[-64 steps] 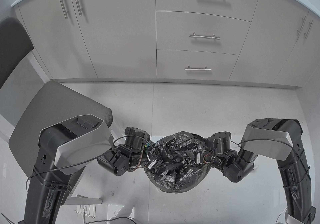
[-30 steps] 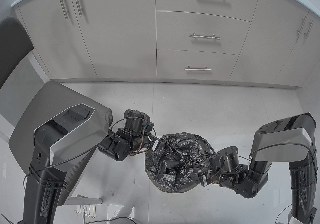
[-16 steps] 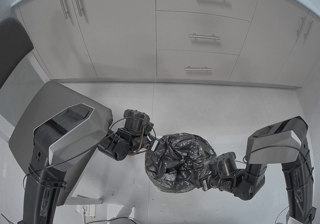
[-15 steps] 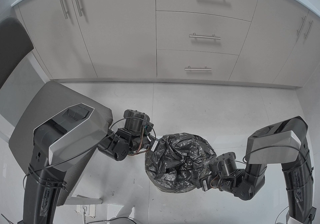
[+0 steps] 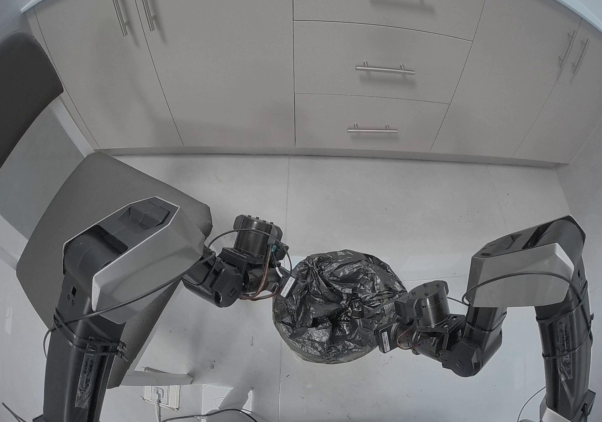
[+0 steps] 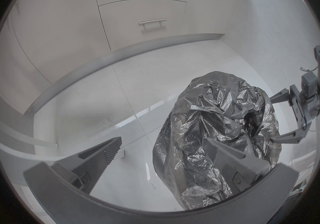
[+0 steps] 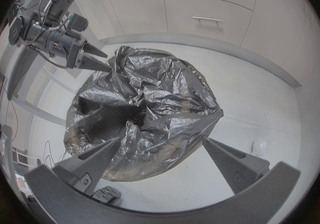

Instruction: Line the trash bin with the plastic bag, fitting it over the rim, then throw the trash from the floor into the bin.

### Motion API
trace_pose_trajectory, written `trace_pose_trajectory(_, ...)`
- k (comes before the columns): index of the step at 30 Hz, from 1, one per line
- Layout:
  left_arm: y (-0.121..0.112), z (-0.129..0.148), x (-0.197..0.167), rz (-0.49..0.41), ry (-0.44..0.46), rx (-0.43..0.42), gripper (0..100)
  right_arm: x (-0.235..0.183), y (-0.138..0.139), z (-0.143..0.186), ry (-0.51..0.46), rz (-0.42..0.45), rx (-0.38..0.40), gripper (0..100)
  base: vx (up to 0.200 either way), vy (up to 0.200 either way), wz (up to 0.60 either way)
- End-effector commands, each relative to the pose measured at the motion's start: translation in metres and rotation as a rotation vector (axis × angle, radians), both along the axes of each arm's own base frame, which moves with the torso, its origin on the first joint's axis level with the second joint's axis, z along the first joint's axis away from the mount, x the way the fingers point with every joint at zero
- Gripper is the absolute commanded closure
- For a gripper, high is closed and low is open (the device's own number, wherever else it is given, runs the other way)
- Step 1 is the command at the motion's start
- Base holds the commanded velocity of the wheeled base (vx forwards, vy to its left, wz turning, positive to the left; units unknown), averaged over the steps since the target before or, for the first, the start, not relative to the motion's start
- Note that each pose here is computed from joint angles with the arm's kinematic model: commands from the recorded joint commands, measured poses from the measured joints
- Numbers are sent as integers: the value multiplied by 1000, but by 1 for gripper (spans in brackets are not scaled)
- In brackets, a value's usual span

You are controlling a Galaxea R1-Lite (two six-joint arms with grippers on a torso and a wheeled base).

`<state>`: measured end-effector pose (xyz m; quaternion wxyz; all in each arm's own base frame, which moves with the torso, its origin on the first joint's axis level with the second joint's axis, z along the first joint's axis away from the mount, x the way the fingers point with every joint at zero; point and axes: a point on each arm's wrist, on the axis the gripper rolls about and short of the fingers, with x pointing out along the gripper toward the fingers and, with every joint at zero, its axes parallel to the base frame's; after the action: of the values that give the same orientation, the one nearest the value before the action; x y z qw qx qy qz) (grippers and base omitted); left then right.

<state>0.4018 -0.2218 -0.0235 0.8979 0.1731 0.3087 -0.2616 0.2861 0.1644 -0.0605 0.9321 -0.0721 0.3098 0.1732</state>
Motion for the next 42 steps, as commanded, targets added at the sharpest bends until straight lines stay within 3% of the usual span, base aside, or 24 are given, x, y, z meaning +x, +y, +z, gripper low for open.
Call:
trace_pose_trajectory(1, 2, 4, -6, 4, 5, -4, 0, -9, -3, 20, -31, 4, 18, 0, 0, 0, 0)
trace_pose_trajectory(6, 3, 29, -31, -13, 4, -22, 0, -33, -19, 47, -33, 2, 24, 0, 0, 0, 0)
trace_pose_trajectory(8, -1, 43, -43, -11, -18, -70, 0, -40, -26, 61, -53, -12, 45, 0, 0, 0, 0)
trace_pose_trajectory(11, -6, 58, -58, -4, -36, -140, 0, -40, -36, 78, -93, -49, 73, 0, 0, 0, 0)
trace_pose_trajectory(12, -10, 83, -76, -10, -62, -195, 0, -31, -51, 94, -147, -109, 96, 0, 0, 0, 0)
trace_pose_trajectory(14, -7, 98, -87, -14, -74, -223, 0, -19, -63, 101, -184, -158, 108, 0, 0, 0, 0)
trace_pose_trajectory(20, 27, 184, -136, 30, -219, -420, 0, 61, -117, 102, -300, -354, 84, 0, 0, 0, 0)
trace_pose_trajectory(23, 54, 213, -160, 104, -319, -446, 0, 100, -130, 101, -346, -399, 88, 0, 0, 0, 0)
trace_pose_trajectory(26, 94, 234, -192, 249, -448, -414, 0, 150, -138, 99, -410, -432, 83, 0, 0, 0, 0)
trace_pose_trajectory(27, 94, 234, -192, 249, -448, -414, 0, 150, -138, 99, -410, -432, 83, 0, 0, 0, 0)
trace_pose_trajectory(29, 132, 238, -223, 367, -531, -376, 0, 188, -144, 87, -446, -448, 69, 0, 0, 0, 0)
trace_pose_trajectory(34, 180, 224, -274, 493, -594, -369, 0, 224, -158, 70, -433, -502, 47, 0, 0, 0, 0)
trace_pose_trajectory(38, 204, 202, -307, 602, -628, -343, 0, 237, -175, 57, -407, -533, 31, 0, 0, 0, 0)
trace_pose_trajectory(42, 216, 183, -337, 657, -668, -354, 0, 246, -186, 42, -381, -554, 19, 0, 0, 0, 0)
